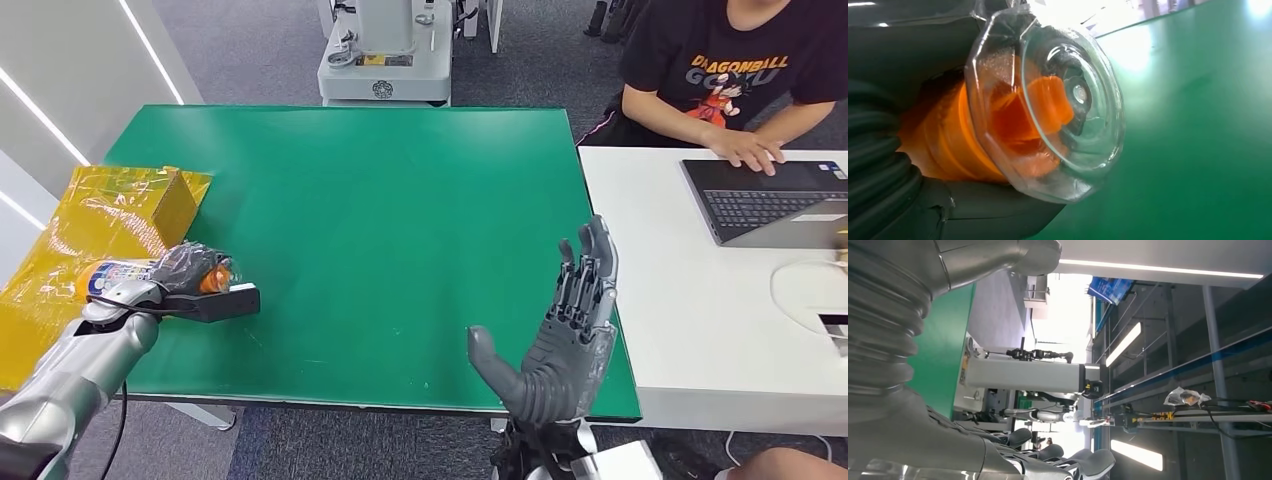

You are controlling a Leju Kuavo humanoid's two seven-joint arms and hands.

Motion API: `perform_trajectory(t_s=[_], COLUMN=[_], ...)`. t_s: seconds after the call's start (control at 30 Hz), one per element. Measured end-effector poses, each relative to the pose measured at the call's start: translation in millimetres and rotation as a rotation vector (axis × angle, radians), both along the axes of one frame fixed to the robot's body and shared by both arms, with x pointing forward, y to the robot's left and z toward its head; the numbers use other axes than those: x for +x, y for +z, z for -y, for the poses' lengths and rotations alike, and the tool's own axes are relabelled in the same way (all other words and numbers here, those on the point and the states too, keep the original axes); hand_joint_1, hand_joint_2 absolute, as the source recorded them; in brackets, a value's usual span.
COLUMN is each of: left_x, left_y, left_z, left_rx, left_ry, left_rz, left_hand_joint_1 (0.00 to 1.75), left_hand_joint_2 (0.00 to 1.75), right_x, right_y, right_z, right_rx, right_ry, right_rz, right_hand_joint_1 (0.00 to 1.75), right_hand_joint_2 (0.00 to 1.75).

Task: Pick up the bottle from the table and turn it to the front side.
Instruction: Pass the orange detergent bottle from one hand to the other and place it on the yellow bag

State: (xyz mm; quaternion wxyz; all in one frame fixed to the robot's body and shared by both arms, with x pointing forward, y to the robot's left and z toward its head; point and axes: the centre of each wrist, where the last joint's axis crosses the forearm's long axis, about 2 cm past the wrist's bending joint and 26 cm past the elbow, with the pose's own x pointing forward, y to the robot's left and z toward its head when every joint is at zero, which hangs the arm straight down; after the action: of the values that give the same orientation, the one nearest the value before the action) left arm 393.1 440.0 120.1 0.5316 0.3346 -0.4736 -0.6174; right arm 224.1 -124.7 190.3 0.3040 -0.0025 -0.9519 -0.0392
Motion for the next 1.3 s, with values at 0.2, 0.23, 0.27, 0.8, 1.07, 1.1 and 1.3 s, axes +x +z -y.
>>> perform_trajectory(t_s=[0.2,0.23,0.27,0.8,1.07,1.1,1.3], left_x=[-4.2,-4.8,-5.5,-13.7,-11.0,-10.9,-9.6], left_y=[-8.2,-9.4,-10.8,-26.5,-24.7,-24.6,-23.5], left_z=[0.7,1.5,2.2,15.9,18.8,18.8,19.9], left_rx=[0.077,0.088,0.097,0.164,0.171,0.172,0.171], left_ry=[-0.013,-0.013,-0.015,-0.009,-0.002,-0.002,-0.013], left_rz=[-0.009,-0.001,0.01,0.108,0.111,0.11,0.116], left_hand_joint_1=[1.75,1.75,1.75,0.0,0.0,0.0,0.0], left_hand_joint_2=[1.75,1.75,1.75,1.75,1.75,1.75,1.75], right_x=[-0.1,-0.2,-0.3,-1.9,-1.9,-1.9,-1.9], right_y=[-0.4,-0.6,-0.8,-1.1,-0.9,-0.9,-1.2], right_z=[-0.4,-0.6,-0.8,-6.2,-6.8,-6.8,-6.9], right_rx=[0.001,0.001,0.0,0.021,0.017,0.017,0.012], right_ry=[0.01,0.011,0.013,-0.057,-0.062,-0.062,-0.063], right_rz=[-0.003,-0.003,-0.004,-0.008,-0.004,-0.004,-0.002], right_hand_joint_1=[0.0,0.0,0.0,0.0,0.0,0.0,0.0], right_hand_joint_2=[1.75,1.75,1.75,1.75,1.75,1.75,1.75])
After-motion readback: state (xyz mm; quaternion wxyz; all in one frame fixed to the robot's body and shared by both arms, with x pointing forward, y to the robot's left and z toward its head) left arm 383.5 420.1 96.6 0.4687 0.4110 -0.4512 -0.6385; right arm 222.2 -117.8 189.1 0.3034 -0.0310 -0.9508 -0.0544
